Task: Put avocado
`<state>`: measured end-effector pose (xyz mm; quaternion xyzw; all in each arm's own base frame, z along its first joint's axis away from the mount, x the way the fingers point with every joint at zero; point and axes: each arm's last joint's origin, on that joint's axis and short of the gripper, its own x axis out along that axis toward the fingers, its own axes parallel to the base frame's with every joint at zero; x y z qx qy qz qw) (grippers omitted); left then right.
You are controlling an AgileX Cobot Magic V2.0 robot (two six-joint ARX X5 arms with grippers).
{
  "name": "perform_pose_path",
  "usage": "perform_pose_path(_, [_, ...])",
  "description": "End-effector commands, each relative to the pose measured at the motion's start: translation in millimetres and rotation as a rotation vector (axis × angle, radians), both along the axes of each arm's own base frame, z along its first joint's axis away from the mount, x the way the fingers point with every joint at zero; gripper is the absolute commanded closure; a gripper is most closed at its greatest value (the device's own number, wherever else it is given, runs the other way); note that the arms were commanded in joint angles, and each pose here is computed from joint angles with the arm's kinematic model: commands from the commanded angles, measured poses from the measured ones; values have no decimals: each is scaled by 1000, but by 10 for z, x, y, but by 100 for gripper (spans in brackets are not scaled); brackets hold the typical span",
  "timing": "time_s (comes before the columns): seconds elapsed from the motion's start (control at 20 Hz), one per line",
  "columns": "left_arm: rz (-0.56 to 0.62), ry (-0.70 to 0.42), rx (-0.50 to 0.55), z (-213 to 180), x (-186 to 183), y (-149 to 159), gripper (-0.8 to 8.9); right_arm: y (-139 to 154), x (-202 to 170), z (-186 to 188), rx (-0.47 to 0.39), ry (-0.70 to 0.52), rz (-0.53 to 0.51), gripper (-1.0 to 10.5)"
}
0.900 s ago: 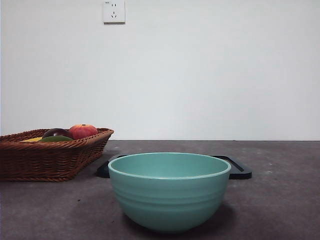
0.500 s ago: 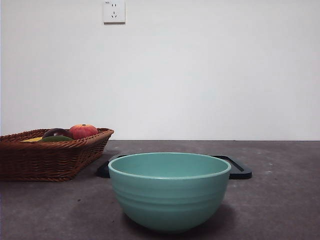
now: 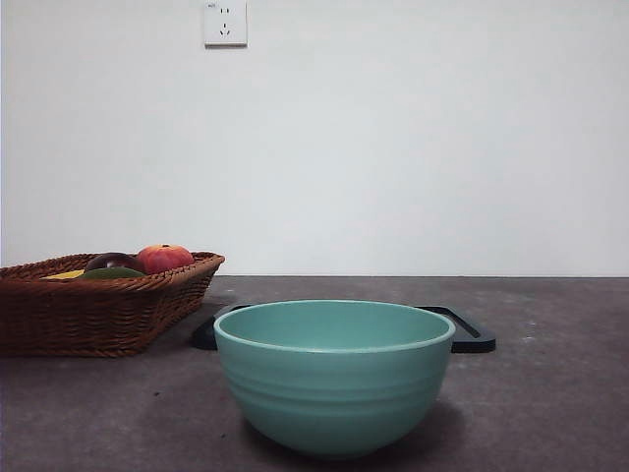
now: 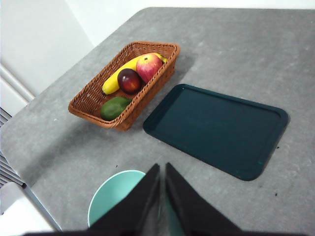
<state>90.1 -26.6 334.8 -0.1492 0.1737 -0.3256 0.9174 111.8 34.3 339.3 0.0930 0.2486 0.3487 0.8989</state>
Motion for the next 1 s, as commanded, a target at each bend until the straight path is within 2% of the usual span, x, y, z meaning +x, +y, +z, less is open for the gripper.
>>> perform_pose_path(0.05, [-14,-31,6,56,-9,-7,637,4,0,49,-4,-23,9,804])
perform_pose_path(0.2, [-20,-33,5,57,-10,-12,381,4,0,49,-4,-23,8,534])
perform_pose_path(0.3, [-20,-34,5,58,-10,-12,305,4,0,49,-4,-24,8,415])
perform_pose_path(0.4, [-20,-39,5,62,-9,-12,306,4,0,49,-5,-24,8,375])
perform_pose_path(0.85, [-19,-30,6,56,-7,-12,314,4,0,50,-4,-25,8,375])
perform_pose_path(1.0, [41,6,29,23,44,-3,313,4,0,49,-5,-23,8,375])
